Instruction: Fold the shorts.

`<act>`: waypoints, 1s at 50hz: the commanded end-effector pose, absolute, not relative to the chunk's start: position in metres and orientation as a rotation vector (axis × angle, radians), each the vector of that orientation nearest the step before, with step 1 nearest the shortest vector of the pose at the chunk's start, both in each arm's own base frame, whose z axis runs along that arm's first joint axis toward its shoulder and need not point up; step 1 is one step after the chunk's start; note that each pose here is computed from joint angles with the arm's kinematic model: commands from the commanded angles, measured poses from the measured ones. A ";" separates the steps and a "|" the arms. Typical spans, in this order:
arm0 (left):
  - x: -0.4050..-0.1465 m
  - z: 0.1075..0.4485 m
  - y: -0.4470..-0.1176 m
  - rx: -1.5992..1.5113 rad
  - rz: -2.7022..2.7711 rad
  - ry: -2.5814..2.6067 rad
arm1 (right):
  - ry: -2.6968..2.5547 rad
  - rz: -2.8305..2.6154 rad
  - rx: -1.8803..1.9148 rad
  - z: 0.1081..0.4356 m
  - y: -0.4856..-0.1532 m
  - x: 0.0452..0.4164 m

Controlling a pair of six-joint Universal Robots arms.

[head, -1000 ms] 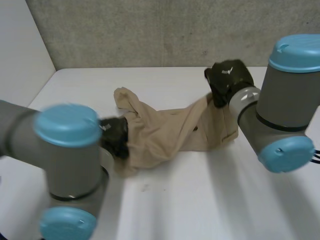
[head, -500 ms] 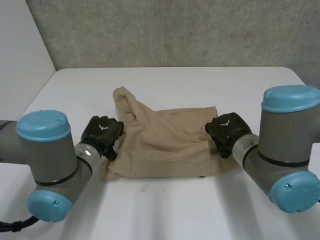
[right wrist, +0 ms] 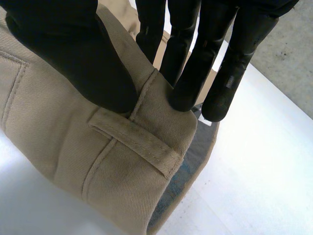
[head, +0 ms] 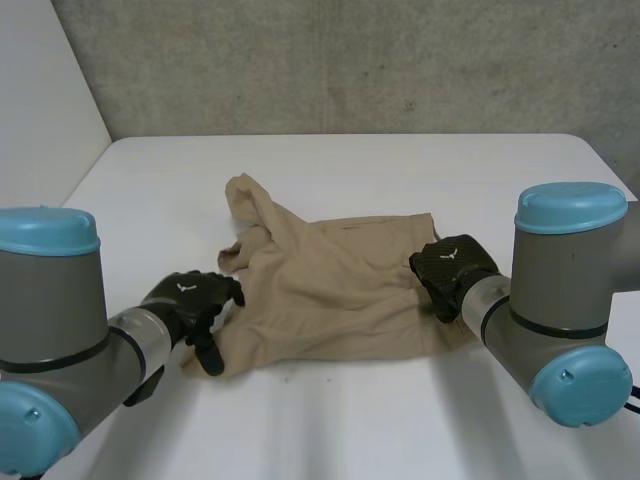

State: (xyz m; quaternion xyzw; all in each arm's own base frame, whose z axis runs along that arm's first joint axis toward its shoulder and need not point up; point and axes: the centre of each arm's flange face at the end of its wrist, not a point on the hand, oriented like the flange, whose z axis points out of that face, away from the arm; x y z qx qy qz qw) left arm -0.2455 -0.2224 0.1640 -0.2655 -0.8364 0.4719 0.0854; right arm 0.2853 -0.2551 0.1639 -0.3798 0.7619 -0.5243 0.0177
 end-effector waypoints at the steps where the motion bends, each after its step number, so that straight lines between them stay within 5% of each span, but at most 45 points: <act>1: -0.244 0.161 -0.220 -0.816 1.281 -2.476 | 2.370 -1.625 -1.180 0.163 -0.255 0.285; 10: -0.246 0.137 -0.242 -0.797 1.265 -2.527 | 2.354 -1.623 -1.213 0.168 -0.251 0.284; 16: -0.249 0.150 -0.250 -0.787 1.363 -2.536 | 2.318 -1.679 -1.333 0.196 -0.243 0.279; 29: -0.235 0.397 -0.201 -0.678 2.267 -1.798 | 1.900 -2.298 -1.231 0.379 -0.208 0.260; 36: -0.224 0.472 -0.171 -0.612 2.437 -1.563 | 1.712 -2.510 -1.106 0.451 -0.182 0.246; 41: -0.234 0.457 -0.196 -0.641 2.383 -1.650 | 1.802 -2.433 -1.152 0.440 -0.195 0.248; 50: -0.265 0.340 -0.270 -0.835 2.040 -2.072 | 2.020 -2.119 -1.293 0.358 -0.238 0.278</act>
